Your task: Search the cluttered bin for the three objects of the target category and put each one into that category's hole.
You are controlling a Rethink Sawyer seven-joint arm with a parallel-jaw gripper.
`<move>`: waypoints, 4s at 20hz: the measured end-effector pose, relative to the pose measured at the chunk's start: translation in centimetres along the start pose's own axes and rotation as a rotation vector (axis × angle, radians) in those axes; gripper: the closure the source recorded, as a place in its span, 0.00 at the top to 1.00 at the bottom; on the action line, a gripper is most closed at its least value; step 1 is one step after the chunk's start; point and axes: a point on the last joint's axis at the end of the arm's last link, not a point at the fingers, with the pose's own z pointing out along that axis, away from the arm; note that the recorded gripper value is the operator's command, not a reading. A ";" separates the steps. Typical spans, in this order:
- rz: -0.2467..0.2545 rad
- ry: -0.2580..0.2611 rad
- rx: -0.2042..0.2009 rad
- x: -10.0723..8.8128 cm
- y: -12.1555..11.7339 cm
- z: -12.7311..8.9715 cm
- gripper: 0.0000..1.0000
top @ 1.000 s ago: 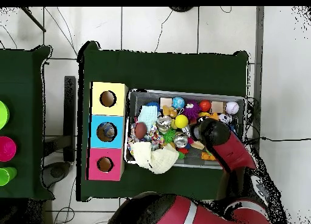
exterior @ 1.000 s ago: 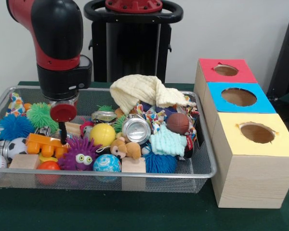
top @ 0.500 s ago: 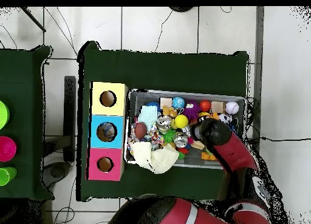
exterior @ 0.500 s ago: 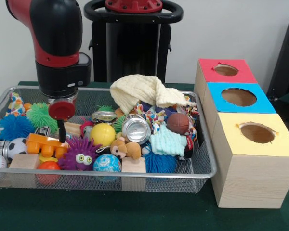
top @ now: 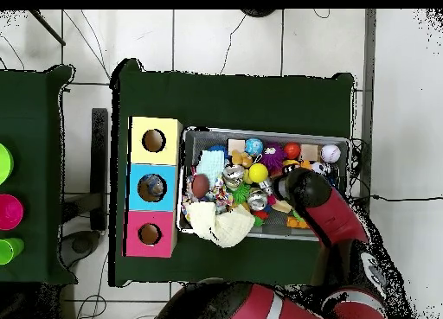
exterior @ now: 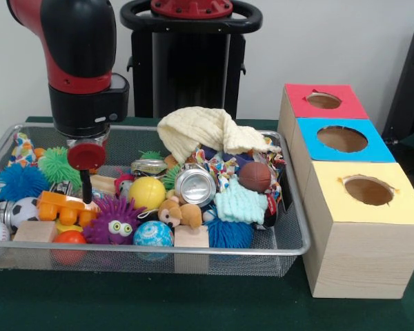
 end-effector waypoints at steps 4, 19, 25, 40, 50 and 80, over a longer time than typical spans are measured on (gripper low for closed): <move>0.000 -0.001 0.000 0.0 0.0 0.0 1.00; 0.016 -0.021 -0.009 -0.9 -0.5 0.3 1.00; 0.030 -0.015 -0.003 -1.0 -1.3 0.4 1.00; 0.023 0.004 0.021 0.8 -2.4 0.7 1.00; -0.003 0.002 0.019 2.1 -1.5 0.5 1.00; -0.007 -0.076 -0.011 0.9 -1.6 -6.0 0.00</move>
